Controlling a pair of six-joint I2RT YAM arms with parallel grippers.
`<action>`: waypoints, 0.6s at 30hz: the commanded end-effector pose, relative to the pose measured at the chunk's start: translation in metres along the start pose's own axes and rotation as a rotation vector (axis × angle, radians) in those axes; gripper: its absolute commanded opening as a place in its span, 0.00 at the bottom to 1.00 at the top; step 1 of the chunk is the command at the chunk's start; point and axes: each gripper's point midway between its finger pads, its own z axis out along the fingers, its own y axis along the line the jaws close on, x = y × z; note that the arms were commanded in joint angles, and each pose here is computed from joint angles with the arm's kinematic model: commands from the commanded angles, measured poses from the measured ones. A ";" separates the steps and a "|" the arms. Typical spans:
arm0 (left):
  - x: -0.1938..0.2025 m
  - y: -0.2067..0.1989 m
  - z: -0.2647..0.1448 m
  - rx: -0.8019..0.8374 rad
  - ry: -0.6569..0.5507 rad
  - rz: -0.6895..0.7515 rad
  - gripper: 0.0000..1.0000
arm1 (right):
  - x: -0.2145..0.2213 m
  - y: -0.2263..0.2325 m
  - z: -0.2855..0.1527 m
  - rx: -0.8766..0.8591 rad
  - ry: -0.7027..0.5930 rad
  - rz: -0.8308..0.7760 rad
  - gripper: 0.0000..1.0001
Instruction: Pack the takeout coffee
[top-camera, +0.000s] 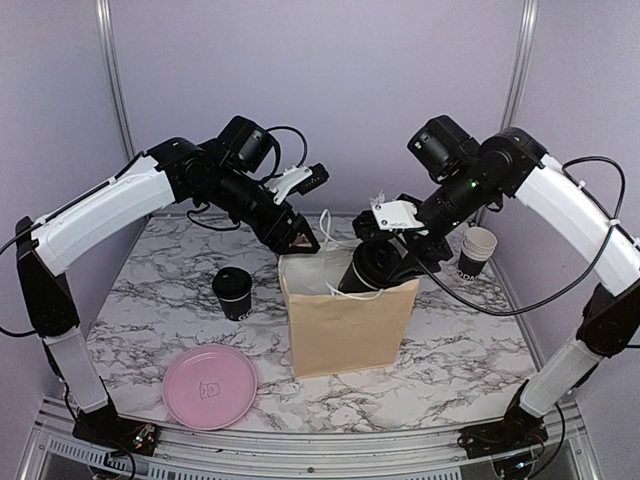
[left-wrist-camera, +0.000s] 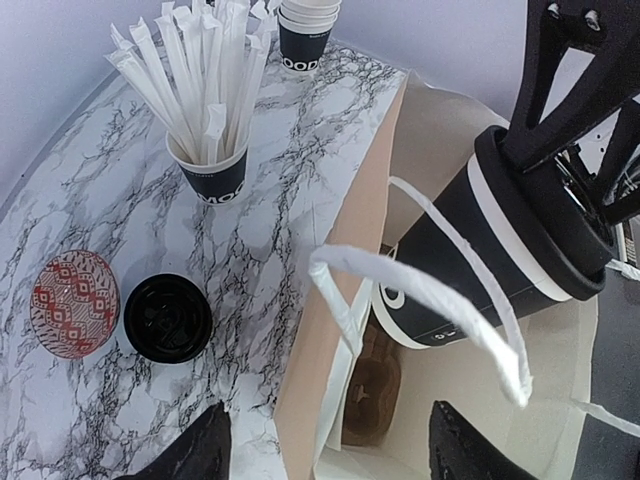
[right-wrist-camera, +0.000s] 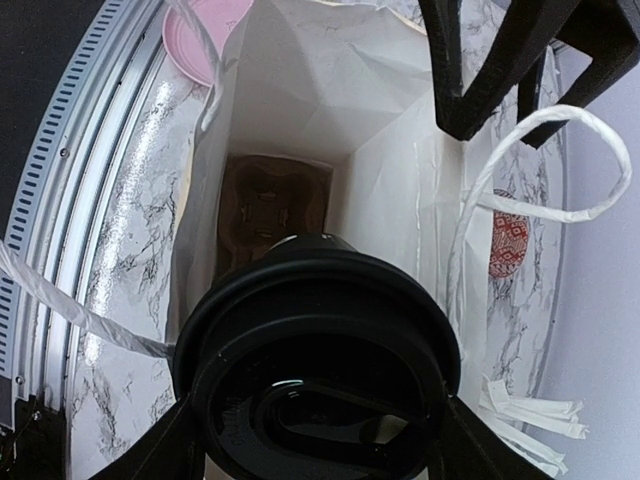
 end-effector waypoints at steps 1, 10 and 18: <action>-0.008 -0.004 -0.003 0.014 -0.007 0.022 0.70 | -0.004 0.005 -0.006 0.013 0.005 -0.007 0.43; -0.019 -0.007 -0.020 -0.021 -0.047 0.043 0.77 | -0.008 0.006 -0.010 0.030 0.008 -0.013 0.43; -0.045 -0.006 -0.073 -0.152 -0.164 0.077 0.93 | -0.005 0.011 0.003 0.032 0.085 -0.040 0.42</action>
